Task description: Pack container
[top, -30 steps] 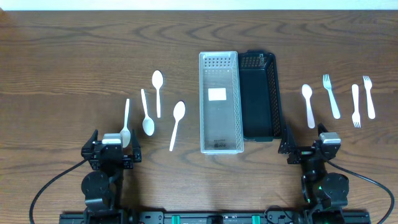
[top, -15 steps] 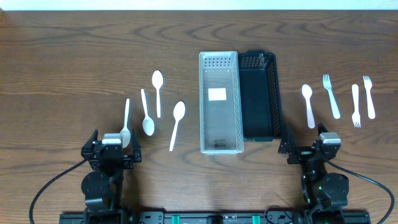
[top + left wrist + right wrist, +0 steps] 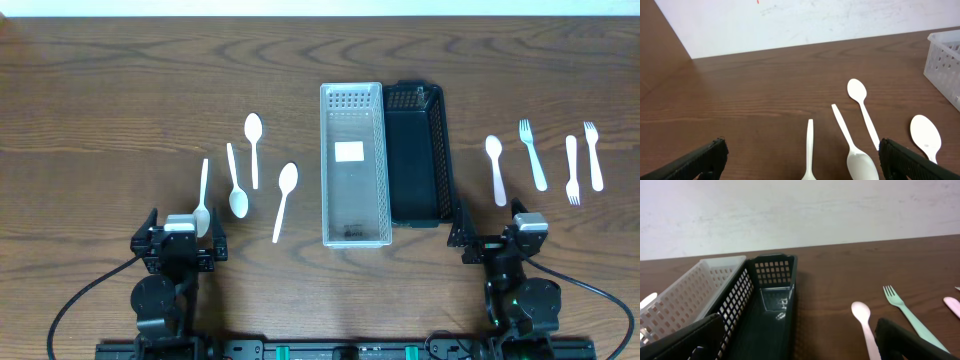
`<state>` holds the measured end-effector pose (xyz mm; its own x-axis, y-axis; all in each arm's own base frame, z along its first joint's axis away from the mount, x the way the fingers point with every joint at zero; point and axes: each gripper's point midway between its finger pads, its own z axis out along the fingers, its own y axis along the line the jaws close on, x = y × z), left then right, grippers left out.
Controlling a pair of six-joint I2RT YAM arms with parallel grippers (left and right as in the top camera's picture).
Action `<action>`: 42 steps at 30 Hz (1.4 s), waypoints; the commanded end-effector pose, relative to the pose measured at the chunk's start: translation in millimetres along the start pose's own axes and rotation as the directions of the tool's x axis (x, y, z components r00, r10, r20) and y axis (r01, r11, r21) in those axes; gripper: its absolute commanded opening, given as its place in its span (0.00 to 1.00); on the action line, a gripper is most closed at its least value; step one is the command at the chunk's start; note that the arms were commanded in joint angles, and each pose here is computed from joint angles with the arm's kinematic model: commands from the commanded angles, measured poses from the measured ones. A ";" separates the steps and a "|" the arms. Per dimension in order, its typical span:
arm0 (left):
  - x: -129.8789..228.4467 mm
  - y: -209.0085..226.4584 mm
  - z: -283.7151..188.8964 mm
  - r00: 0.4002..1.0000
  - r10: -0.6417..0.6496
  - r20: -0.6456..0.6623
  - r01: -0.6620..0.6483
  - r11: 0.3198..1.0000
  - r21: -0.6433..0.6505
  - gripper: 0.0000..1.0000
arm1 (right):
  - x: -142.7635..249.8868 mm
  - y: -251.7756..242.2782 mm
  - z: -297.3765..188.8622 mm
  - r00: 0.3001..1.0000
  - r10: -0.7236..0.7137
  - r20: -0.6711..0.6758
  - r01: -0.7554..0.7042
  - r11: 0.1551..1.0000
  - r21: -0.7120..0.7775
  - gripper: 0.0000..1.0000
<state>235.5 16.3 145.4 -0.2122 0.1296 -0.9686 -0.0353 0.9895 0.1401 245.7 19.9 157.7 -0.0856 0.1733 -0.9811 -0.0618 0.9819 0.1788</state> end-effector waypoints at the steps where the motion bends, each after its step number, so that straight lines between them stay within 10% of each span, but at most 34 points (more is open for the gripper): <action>1: 14.0 -0.6 3.3 0.999 -0.008 -0.033 0.008 1.000 -0.001 0.98 | -4.8 4.7 -0.3 1.000 -0.010 0.022 0.011 1.000 -0.023 0.99; 10: 14.1 -0.5 3.3 0.999 -0.008 -0.033 0.008 1.000 -0.001 0.98 | -72.0 5.4 -13.5 0.976 -0.112 0.186 0.109 0.994 0.026 0.99; 20: 14.1 -0.5 3.3 0.999 -0.008 -0.033 0.008 1.000 -0.001 0.98 | -158.6 -22.8 -26.2 0.979 -0.120 -0.163 0.158 0.957 0.245 0.99; 27: 14.0 -0.6 3.3 0.999 -0.008 -0.033 0.008 1.000 -0.001 0.98 | -143.4 -25.8 5.6 0.719 -0.118 -0.685 0.206 0.977 0.048 0.99; 42: 14.0 -0.6 3.3 0.999 -0.008 -0.033 0.008 1.000 -0.001 0.98 | -88.3 -91.5 101.7 0.498 -0.024 -0.867 0.244 0.963 0.113 0.99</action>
<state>235.6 17.2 144.7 -0.2145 0.1286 -0.9682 -0.0388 0.9894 0.1401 353.3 -65.5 223.6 -0.8979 0.0050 -0.4402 0.0219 0.9992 -0.0332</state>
